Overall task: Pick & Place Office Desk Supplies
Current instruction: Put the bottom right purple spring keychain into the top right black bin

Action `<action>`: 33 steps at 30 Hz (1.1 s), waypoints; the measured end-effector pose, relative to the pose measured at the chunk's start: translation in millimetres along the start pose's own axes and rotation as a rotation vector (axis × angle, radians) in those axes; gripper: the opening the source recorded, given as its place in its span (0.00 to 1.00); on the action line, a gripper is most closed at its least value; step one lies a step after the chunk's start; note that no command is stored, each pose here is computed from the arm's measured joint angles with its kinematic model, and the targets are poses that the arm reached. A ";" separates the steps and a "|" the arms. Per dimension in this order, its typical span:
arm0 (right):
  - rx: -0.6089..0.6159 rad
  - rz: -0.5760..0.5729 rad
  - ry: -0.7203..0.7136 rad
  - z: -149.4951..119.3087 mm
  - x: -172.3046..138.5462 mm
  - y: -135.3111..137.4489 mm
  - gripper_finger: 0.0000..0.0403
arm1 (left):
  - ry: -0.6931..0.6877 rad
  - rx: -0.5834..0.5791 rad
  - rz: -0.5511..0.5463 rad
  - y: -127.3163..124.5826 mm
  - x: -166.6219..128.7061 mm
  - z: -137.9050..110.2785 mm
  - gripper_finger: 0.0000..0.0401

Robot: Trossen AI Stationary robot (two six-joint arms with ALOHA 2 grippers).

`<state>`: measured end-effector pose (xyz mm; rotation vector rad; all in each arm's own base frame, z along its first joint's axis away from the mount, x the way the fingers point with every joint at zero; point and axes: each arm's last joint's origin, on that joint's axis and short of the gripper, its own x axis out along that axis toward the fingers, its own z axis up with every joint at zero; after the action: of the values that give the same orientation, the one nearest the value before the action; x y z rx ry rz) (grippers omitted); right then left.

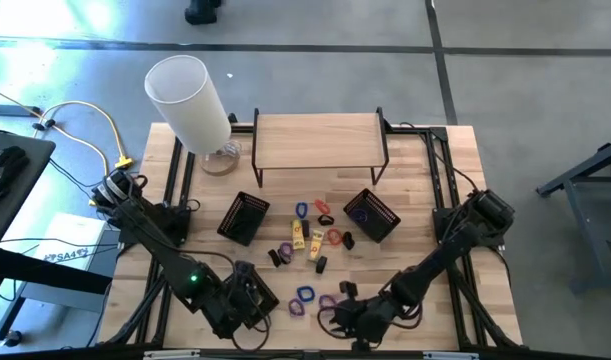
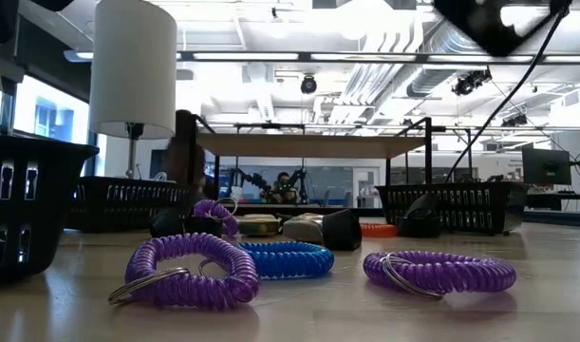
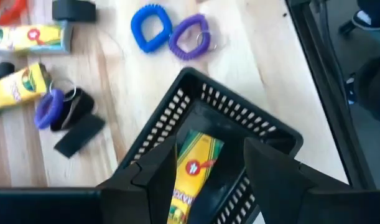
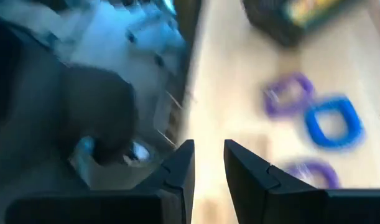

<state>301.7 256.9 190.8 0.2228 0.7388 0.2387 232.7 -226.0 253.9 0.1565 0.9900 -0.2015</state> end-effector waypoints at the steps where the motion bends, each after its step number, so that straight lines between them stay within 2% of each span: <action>1: 0.019 -0.016 0.022 -1.8 0.5 -2.5 0.18 | -0.003 0.000 -0.002 -0.2 0.0 0.4 0.44; 5: 0.097 -0.046 0.036 0.1 1.9 -9.6 0.18 | -0.014 -0.003 -0.006 -0.7 0.1 1.3 0.44; 12: 0.088 0.004 0.018 8.5 4.3 -14.1 0.18 | -0.053 -0.022 -0.024 -1.1 0.4 6.0 0.44; 17: 0.189 -0.002 0.007 11.9 5.4 -18.3 0.18 | -0.053 -0.022 -0.024 -0.9 0.5 6.1 0.44; 22: 0.254 -0.069 0.080 6.0 5.6 -26.8 0.20 | -0.056 -0.023 -0.025 -1.0 0.6 6.3 0.44; 24: 0.289 -0.105 0.109 2.3 5.0 -29.2 0.23 | -0.055 -0.023 -0.025 -1.0 0.7 6.1 0.44; 28: 0.300 -0.166 0.055 2.7 4.6 -29.9 0.35 | -0.054 -0.022 -0.025 -1.0 0.9 6.0 0.44; 33: 0.106 -0.152 0.070 -0.7 3.2 -24.1 0.51 | -0.053 -0.022 -0.024 -0.9 1.1 5.8 0.44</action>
<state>306.8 235.0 181.4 0.2583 0.8344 0.0631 237.9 -228.2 256.1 0.1188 0.9413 -0.2155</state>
